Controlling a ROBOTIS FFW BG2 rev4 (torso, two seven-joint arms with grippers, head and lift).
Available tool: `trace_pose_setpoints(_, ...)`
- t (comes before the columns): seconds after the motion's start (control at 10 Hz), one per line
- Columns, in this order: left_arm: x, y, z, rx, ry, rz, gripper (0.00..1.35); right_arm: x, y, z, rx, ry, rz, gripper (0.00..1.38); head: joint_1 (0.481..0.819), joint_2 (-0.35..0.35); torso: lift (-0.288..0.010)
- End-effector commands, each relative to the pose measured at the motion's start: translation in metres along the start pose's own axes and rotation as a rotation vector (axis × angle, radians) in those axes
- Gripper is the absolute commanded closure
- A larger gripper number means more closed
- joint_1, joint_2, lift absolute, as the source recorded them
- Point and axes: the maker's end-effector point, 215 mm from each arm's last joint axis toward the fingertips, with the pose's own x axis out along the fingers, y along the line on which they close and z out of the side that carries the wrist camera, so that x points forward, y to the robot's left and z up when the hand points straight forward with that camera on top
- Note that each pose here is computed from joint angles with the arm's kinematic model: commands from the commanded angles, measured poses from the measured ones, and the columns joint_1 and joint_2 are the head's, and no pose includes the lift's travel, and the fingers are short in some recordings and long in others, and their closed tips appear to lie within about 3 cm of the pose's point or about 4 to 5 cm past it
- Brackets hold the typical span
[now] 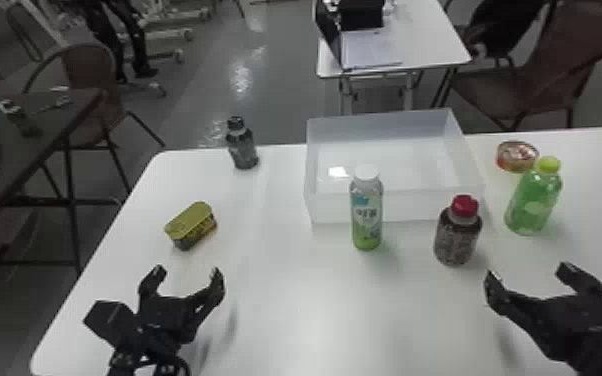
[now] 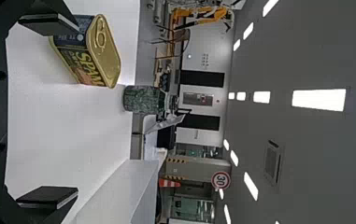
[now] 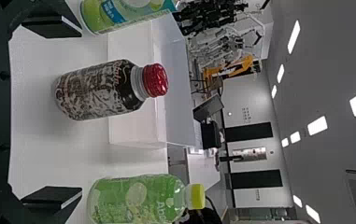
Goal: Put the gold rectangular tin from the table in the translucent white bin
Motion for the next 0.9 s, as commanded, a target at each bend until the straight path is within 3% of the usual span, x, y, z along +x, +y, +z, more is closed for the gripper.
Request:
trace_pose_setpoints(0.0, 0.000, -0.003, -0.003, -0.011, 0.006, -0.002, 0.09, 0.000, 0.000, 0.000, 0.000, 0.000, 0.000, 0.10, 0.695, 0.212, -0.131)
trace_pose_setpoints(0.5, -0.001, 0.013, -0.001, 0.050, 0.016, 0.015, 0.09, -0.001, 0.001, -0.004, 0.013, 0.005, 0.001, 0.10, 0.695, 0.222, -0.131)
trace_pose_setpoints(0.8, 0.021, 0.019, 0.006, 0.120, 0.042, -0.048, 0.09, -0.002, 0.001, -0.005, 0.017, 0.008, 0.001, 0.10, 0.695, 0.224, -0.131)
